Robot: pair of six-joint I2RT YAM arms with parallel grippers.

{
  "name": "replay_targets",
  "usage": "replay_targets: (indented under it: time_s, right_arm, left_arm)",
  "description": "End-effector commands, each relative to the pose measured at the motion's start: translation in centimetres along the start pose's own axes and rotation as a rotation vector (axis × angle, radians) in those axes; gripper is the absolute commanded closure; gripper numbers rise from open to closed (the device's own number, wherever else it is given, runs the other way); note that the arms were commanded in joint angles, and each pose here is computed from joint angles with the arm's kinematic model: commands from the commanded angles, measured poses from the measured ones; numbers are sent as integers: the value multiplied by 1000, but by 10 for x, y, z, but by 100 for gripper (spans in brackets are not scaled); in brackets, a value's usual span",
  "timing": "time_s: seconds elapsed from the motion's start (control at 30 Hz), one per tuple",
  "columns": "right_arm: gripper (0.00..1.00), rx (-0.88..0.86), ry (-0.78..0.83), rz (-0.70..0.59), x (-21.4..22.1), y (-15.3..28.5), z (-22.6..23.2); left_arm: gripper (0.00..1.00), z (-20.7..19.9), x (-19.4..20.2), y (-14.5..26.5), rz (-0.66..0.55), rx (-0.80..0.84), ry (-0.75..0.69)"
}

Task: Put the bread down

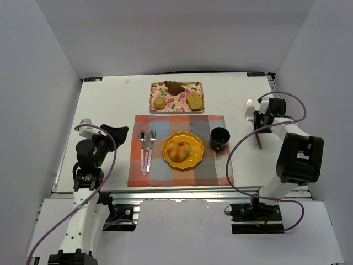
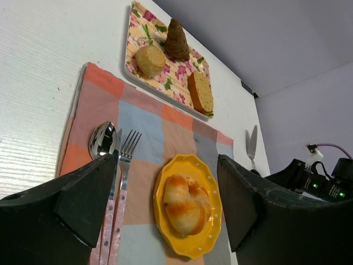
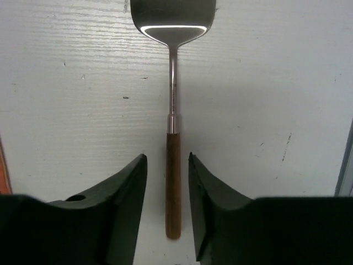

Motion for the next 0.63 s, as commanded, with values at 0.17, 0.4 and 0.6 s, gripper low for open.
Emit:
replay_targets:
  time_s: [0.17,0.4,0.6]
  right_arm:
    - [33,33,94,-116,-33,40,-14]
    - [11,88,98,-400,-107,120,-24]
    - [11,-28,58,-533,-146,162,-13]
  left_arm:
    - [16,-13,-10,3,-21,19,-20]
    - [18,-18,-14,6,-21,11,-29]
    - [18,-23,-18,7,-18,6,-49]
Point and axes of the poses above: each gripper's point midway between its finger pads, its own y axis back along the fingers, its own z axis along the line the jaws close on, x = y × z, the point moved 6 cm from there along y, back along the fingers, and after that the axes turned 10 degrees about y, right-handed, at the moved point
